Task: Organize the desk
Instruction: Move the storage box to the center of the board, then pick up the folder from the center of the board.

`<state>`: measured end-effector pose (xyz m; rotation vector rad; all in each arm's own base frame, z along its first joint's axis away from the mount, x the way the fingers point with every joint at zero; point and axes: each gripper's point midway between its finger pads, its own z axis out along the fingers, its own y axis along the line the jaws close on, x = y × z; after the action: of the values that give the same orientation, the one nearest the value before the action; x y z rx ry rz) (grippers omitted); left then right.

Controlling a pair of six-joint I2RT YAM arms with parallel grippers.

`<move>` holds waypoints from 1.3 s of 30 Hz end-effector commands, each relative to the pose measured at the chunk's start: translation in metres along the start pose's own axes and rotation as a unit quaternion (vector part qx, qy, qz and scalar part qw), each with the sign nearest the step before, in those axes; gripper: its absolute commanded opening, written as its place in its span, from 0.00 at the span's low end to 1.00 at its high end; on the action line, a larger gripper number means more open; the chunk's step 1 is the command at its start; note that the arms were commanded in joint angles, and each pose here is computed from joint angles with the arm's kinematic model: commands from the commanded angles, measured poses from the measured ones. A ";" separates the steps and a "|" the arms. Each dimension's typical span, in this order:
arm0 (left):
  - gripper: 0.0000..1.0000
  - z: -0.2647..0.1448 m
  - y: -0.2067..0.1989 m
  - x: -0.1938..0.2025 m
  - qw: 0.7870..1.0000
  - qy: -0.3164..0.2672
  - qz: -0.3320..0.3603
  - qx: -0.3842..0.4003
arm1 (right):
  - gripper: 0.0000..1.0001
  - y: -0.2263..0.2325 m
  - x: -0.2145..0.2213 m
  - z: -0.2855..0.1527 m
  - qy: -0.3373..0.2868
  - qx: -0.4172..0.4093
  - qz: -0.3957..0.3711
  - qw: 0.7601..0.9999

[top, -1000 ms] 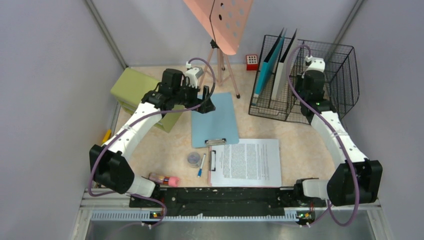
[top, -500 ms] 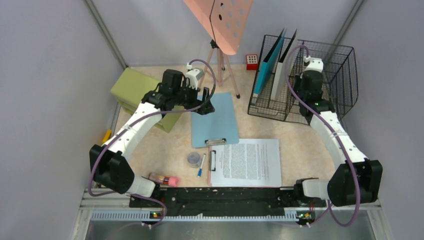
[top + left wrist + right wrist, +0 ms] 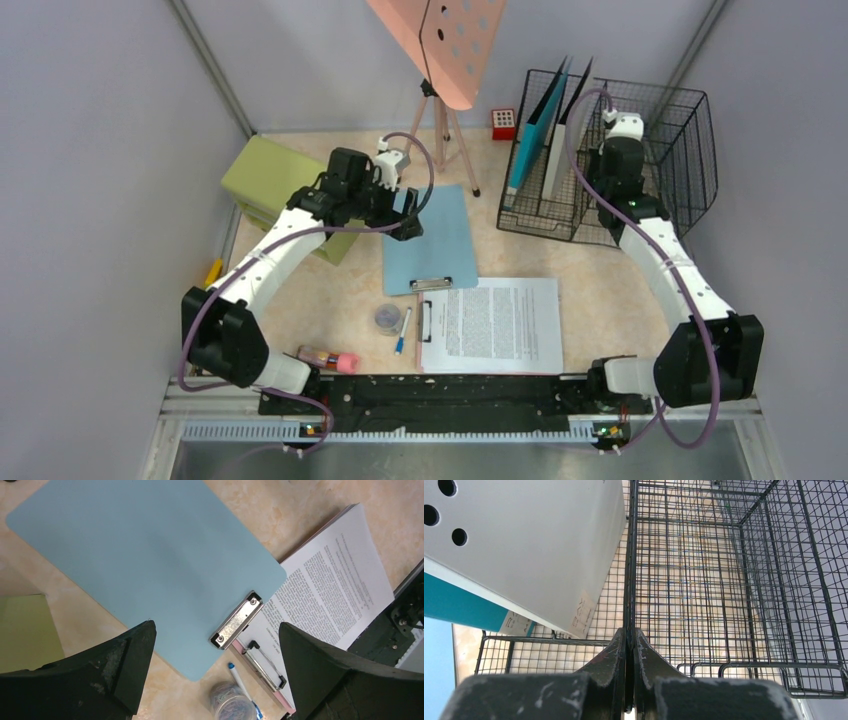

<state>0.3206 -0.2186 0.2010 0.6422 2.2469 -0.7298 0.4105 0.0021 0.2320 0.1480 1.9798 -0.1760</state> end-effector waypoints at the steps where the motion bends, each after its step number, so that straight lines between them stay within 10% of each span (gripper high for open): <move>1: 0.98 -0.005 0.003 0.015 0.998 0.016 0.054 -0.006 | 0.04 0.074 -0.007 0.006 -0.016 -0.144 -0.034 0.989; 8: 0.98 0.002 0.003 0.050 0.977 0.063 0.199 -0.047 | 0.53 0.068 -0.027 -0.014 -0.036 -0.146 -0.039 0.988; 14: 0.98 0.004 0.016 0.063 0.975 0.102 0.179 -0.087 | 0.87 0.063 -0.056 -0.050 -0.064 -0.169 -0.062 0.981; 39: 0.99 0.012 0.042 0.105 0.977 0.163 0.067 -0.118 | 0.89 0.114 -0.068 -0.168 -0.110 -0.383 -0.104 0.911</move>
<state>0.2788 -0.1718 0.1060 0.8886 2.4729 -0.2732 0.3284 0.1087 0.3328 -0.4390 1.7859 0.2805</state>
